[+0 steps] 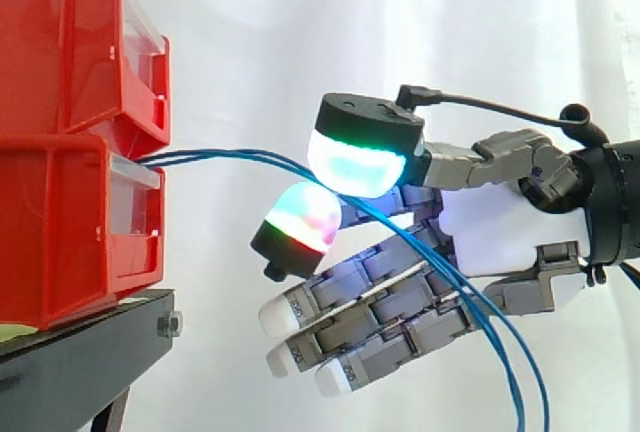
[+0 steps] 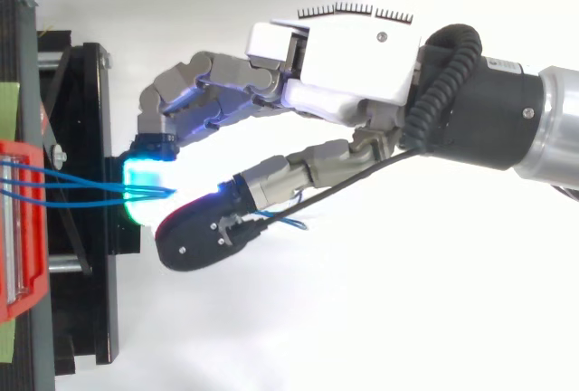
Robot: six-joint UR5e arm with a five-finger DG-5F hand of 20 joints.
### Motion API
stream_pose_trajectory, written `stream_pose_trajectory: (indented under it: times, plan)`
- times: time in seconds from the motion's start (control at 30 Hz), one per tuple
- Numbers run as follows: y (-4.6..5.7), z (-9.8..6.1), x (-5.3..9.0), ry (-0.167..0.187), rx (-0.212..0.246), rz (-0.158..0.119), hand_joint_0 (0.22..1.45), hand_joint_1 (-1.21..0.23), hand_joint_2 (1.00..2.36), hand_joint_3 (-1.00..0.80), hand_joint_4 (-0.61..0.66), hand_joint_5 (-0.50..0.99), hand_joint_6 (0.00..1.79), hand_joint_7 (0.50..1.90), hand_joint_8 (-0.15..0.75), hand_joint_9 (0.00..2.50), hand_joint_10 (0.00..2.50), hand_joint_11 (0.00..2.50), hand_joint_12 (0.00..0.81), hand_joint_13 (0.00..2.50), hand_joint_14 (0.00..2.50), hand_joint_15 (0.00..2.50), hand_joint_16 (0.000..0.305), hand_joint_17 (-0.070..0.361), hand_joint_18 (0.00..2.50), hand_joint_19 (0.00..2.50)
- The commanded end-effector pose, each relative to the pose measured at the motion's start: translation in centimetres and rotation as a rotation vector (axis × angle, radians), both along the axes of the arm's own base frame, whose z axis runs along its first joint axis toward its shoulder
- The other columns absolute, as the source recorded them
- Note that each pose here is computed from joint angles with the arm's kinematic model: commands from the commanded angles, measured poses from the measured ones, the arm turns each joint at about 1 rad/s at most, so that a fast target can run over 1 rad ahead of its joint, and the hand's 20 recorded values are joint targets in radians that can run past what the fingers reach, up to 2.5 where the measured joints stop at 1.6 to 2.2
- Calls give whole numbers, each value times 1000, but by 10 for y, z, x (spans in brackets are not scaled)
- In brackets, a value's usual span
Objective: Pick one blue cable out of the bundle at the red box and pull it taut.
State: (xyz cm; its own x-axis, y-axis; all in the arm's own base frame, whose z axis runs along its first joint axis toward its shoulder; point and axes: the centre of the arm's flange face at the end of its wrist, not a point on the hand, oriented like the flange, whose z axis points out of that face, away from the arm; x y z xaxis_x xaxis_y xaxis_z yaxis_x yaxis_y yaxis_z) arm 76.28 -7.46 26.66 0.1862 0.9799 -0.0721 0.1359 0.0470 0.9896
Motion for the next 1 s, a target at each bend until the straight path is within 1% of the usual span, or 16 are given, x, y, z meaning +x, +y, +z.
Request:
stream_pose_trajectory:
  times: [0.0, 0.17, 0.23, 0.3, 0.33, 0.37, 0.4, 0.47, 0.57, 0.63, 0.7, 0.77, 0.83, 0.87, 0.97]
  plan:
    - [0, 0, 0, 1, 0, 0, 583, -632, 1004, -447, -37, -133, 833, 1074, 260, 670, 9, 281, 358, 253, 3, 81, 52, 116, 288, 205]
    - [0, 0, 0, 1, 0, 0, 564, -618, 1015, -260, -34, -138, 842, 1088, 267, 674, 7, 281, 359, 258, 3, 96, 52, 118, 285, 211]
    - [0, 0, 0, -1, 0, 0, 559, -614, 1015, -229, -30, -139, 844, 1099, 271, 675, 6, 281, 360, 258, 4, 99, 53, 118, 279, 211]
    - [0, 0, 0, -1, 0, 0, 562, -615, 1012, -204, -6, -140, 851, 1059, 294, 686, 6, 284, 387, 271, 3, 100, 58, 131, 303, 199]
    - [0, 0, 0, -1, 0, 0, 554, -633, 1010, -221, 6, -145, 855, 1039, 302, 672, 6, 275, 394, 267, 3, 96, 60, 135, 302, 194]
    - [0, 0, 0, -1, 0, 0, 520, -644, 1011, -306, -7, -150, 852, 1059, 283, 648, 7, 287, 370, 241, 4, 104, 55, 125, 260, 215]
    - [0, 0, 0, -1, 0, 1, 517, -648, 1009, -344, -2, -151, 852, 1058, 283, 640, 7, 279, 371, 235, 4, 98, 56, 126, 258, 216]
    - [0, 0, 0, -1, 0, 1, 477, -656, 1001, -482, 9, -151, 852, 1016, 294, 635, 6, 273, 386, 240, 3, 98, 59, 133, 267, 208]
    - [0, 0, 0, -1, 0, 1, 450, -620, 1000, -500, 21, -148, 849, 973, 305, 640, 6, 271, 399, 238, 3, 97, 62, 139, 278, 205]
    - [0, 0, 0, -1, 0, 3, 465, -598, 1000, -500, 21, -148, 842, 964, 299, 636, 6, 272, 393, 233, 3, 95, 60, 136, 269, 208]
    - [-1, 0, 0, -1, 0, 1, 490, -586, 1002, -471, 12, -146, 820, 987, 288, 624, 6, 254, 382, 215, 3, 86, 58, 131, 251, 215]
    - [0, 0, 0, -1, 2, 2, 537, -583, 1009, -359, -7, -145, 809, 1005, 274, 615, 6, 256, 367, 204, 3, 89, 55, 124, 231, 222]
    - [0, 0, 0, -1, 2, 2, 548, -592, 1013, -297, -7, -145, 807, 1010, 271, 615, 6, 250, 364, 202, 3, 86, 54, 123, 227, 221]
    - [0, 0, 0, -1, 2, 2, 562, -612, 1013, -227, 2, -142, 807, 999, 283, 621, 6, 255, 375, 210, 1, 80, 57, 128, 242, 212]
    - [0, 0, 0, -1, 2, 2, 568, -651, 1012, -172, 13, -142, 809, 1000, 297, 628, 6, 259, 388, 223, 2, 78, 60, 134, 273, 201]
